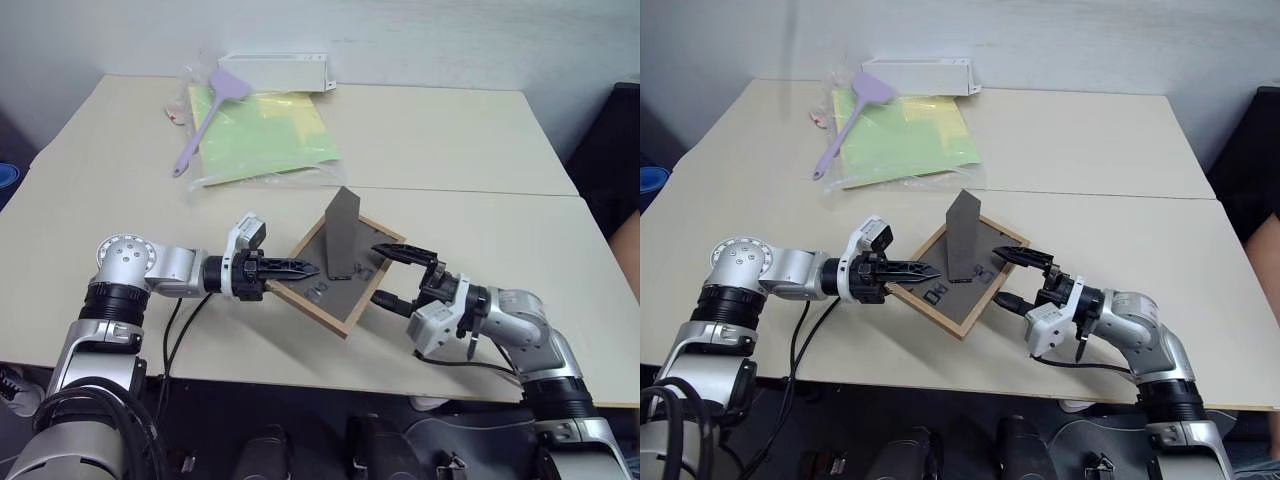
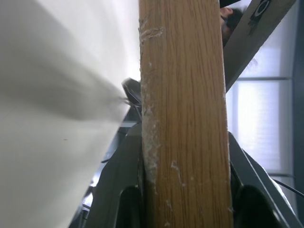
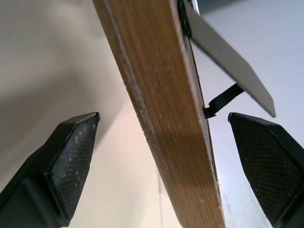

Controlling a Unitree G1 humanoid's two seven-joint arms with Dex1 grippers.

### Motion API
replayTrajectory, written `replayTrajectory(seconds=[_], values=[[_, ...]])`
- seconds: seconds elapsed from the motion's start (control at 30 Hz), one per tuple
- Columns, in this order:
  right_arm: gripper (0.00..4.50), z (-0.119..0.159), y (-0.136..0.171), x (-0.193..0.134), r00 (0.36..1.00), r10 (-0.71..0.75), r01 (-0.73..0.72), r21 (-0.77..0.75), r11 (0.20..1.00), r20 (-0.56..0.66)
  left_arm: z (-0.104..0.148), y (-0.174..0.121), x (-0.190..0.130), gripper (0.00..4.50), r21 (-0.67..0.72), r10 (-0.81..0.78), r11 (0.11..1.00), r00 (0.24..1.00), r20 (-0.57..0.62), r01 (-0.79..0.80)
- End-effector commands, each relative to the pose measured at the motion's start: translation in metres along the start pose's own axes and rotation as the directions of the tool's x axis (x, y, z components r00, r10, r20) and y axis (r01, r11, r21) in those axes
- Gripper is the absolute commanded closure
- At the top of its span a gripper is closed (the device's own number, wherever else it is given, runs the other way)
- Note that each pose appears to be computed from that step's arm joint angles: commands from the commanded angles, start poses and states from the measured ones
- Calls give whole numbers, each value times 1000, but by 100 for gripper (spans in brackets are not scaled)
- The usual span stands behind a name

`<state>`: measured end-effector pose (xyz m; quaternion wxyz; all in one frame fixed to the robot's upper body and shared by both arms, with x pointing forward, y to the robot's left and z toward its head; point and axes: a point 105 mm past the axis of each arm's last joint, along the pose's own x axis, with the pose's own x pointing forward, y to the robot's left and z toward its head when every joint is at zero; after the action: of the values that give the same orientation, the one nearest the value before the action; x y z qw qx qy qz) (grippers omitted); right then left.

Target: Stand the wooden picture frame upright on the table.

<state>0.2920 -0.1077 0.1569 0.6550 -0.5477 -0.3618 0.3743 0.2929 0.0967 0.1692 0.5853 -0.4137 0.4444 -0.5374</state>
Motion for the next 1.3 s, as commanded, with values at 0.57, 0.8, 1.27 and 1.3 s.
replayTrajectory(seconds=[0.57, 0.8, 1.27, 1.3], values=[[325, -13, -20, 1, 985, -173, 171, -85, 982, -15, 11, -49, -13, 14, 249, -46, 968, 989, 141, 10], [325, -17, -27, -11, 968, -247, 251, 72, 965, -52, 47, -74, -99, 0, 536, -68, 786, 820, 569, -307], [325, -46, -12, -15, 935, -244, 274, 961, 39, -256, 13, -18, -74, 0, 904, 59, 93, 909, 413, -417], [325, -51, -6, -16, 932, -231, 292, 956, 31, -278, 9, -14, -71, 0, 912, 67, 91, 917, 394, -399]])
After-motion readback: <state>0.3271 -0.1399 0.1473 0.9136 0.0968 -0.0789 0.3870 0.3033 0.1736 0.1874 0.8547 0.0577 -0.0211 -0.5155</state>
